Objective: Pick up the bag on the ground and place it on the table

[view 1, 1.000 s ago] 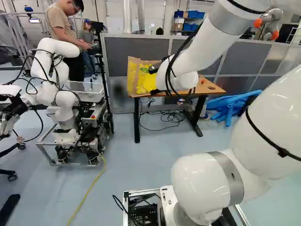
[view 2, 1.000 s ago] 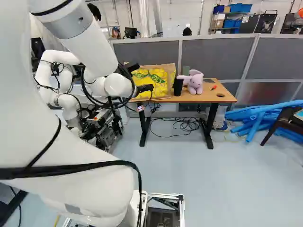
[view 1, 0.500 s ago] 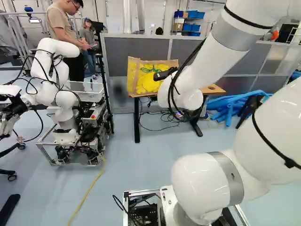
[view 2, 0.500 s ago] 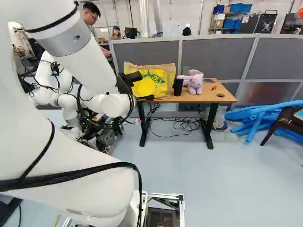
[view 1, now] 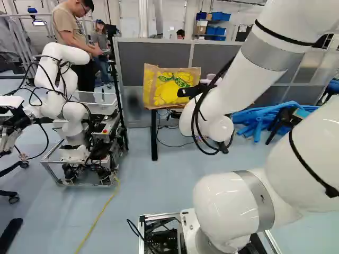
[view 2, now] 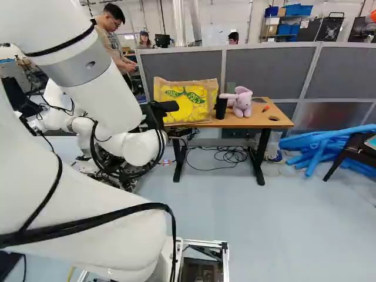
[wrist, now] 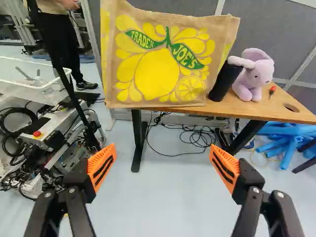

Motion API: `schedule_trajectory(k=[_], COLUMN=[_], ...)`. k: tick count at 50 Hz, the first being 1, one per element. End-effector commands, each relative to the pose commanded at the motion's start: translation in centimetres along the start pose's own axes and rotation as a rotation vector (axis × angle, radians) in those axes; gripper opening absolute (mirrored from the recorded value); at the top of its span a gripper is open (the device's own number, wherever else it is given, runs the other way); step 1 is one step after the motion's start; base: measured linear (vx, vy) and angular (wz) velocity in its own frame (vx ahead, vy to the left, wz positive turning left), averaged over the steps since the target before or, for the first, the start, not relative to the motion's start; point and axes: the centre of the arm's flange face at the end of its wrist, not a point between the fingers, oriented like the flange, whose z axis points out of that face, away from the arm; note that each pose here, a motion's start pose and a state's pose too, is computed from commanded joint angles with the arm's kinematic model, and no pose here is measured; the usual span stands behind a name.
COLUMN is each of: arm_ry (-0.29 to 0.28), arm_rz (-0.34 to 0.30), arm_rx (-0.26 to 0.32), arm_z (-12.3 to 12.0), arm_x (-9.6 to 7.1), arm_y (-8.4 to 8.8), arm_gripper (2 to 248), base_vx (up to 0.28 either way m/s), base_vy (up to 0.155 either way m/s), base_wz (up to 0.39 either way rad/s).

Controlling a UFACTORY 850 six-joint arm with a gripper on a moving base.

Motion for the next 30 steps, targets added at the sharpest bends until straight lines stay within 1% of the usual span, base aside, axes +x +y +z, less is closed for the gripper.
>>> schedule_trajectory(k=[15,30], arm_ry=[0.023,0.036], arm_rz=[0.041,0.064], arm_rx=[-0.002,-0.003], arm_z=[-1.0,-1.6], arm_x=[-1.3,-2.0], arm_y=[0.0,-0.1], arm_gripper=[247,247], base_vx=[0.0,0.0], base_vy=[0.0,0.0], base_wz=[0.0,0.0])
